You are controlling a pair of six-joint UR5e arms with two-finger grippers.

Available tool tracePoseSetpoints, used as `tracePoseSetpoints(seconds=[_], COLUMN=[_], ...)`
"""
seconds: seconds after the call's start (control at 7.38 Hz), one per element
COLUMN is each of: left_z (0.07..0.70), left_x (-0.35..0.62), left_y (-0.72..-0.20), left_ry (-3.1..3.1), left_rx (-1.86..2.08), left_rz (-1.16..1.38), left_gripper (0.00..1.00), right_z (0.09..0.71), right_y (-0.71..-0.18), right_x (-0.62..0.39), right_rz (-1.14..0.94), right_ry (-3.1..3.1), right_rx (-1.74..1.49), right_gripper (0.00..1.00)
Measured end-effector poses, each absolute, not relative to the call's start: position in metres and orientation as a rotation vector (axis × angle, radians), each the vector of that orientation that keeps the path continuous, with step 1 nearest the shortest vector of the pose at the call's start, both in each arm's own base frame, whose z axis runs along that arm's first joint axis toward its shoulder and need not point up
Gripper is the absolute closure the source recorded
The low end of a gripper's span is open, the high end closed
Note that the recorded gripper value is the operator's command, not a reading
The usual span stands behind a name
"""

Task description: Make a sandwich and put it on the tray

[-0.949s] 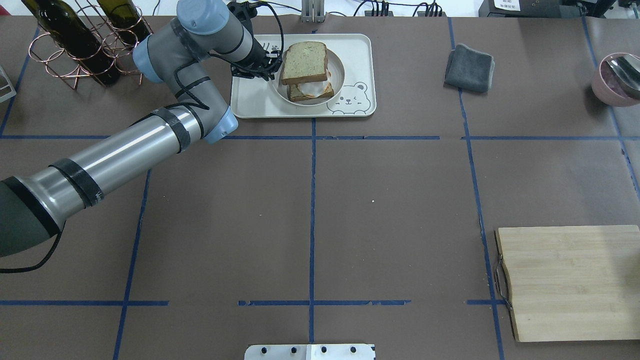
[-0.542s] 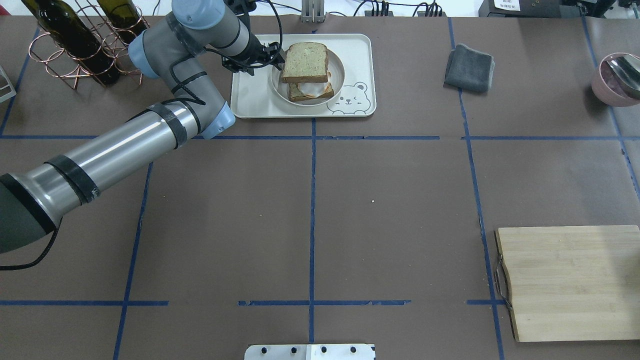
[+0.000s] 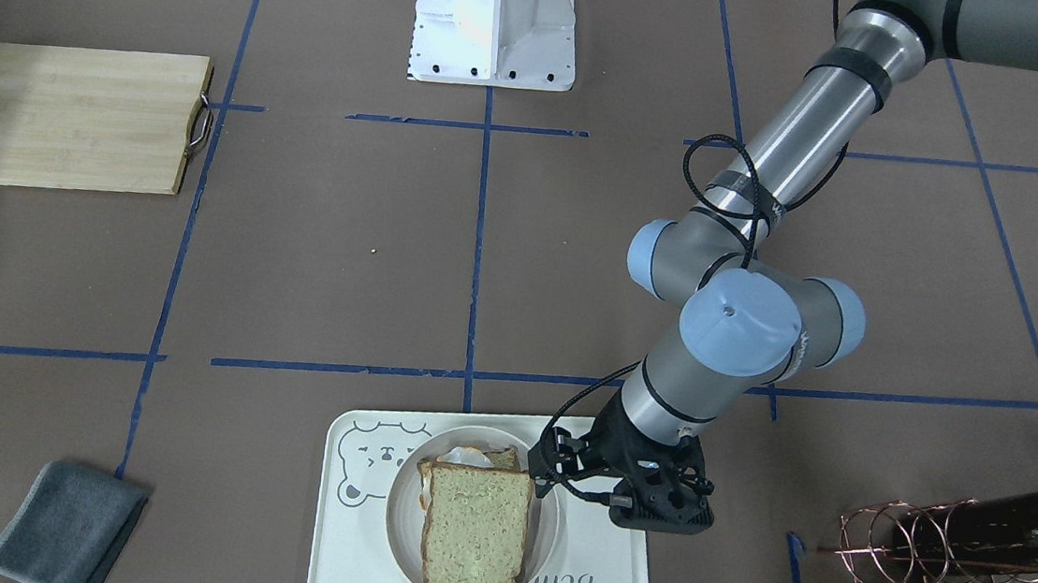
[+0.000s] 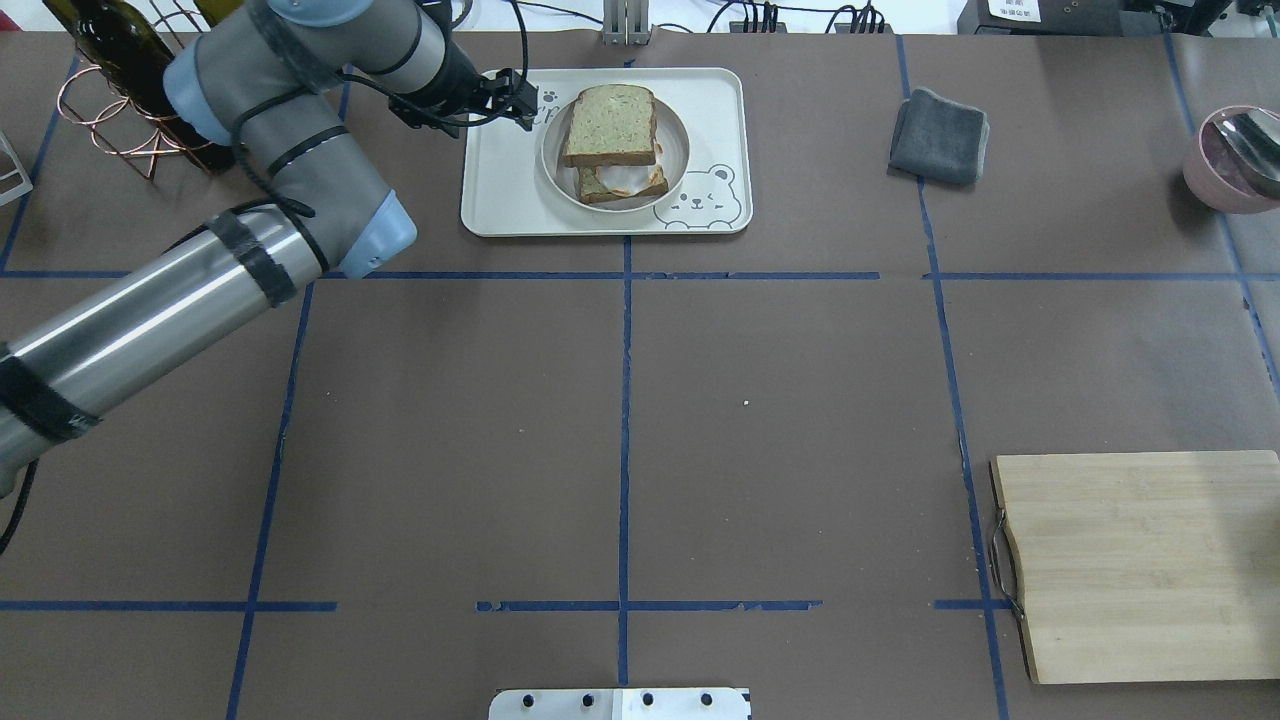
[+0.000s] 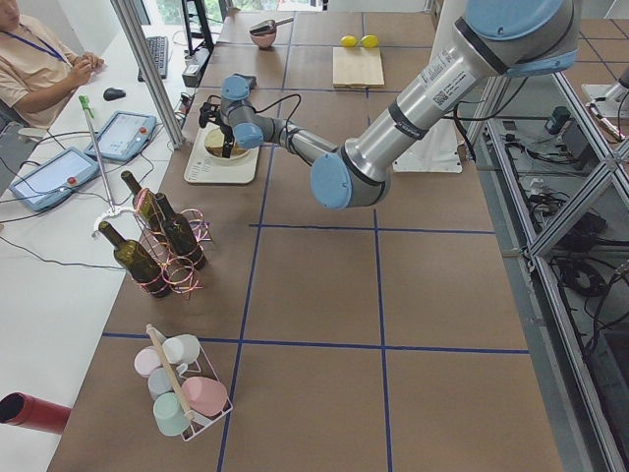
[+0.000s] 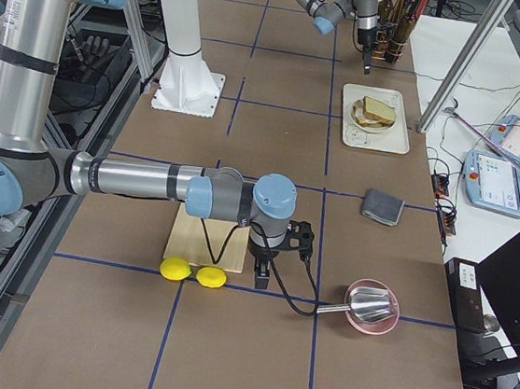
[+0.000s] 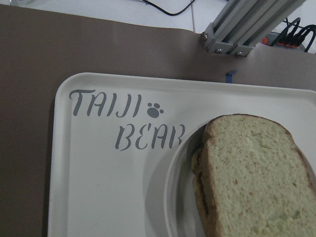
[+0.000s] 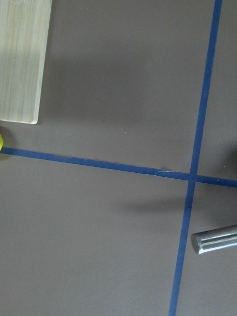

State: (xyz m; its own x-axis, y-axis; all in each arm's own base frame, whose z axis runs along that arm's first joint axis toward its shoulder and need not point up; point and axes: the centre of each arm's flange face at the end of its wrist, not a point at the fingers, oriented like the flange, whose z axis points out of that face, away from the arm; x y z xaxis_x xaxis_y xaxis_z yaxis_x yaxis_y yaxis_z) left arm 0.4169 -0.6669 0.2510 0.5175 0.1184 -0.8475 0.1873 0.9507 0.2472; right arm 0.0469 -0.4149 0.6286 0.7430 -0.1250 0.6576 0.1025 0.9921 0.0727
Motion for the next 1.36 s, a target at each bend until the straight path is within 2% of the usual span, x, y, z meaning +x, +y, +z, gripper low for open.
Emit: tracePoseSetpoints(seconds=[0.54,0.95,1.36], left_z=[0.323,0.453,0.571], left_x=[0.239,0.079,-0.032], left_y=[-0.58,-0.559,-0.488], left_ry=[0.861,0.756,0.7], left_rx=[0.376,0.355,0.287], left_rz=[0.181,0.32,0.295], left_gripper=[0.0,0.0,0.0], right_z=[0.632,0.636,0.64], right_y=[-0.412,-0.411,-0.408], right_x=[0.047,0.047,0.048], right_rz=[-0.124,-0.123,-0.118], right_ry=[-0.72,-0.719,-0.719], right_rx=[0.025,0.018,0.009], right_gripper=[0.0,0.0,0.0])
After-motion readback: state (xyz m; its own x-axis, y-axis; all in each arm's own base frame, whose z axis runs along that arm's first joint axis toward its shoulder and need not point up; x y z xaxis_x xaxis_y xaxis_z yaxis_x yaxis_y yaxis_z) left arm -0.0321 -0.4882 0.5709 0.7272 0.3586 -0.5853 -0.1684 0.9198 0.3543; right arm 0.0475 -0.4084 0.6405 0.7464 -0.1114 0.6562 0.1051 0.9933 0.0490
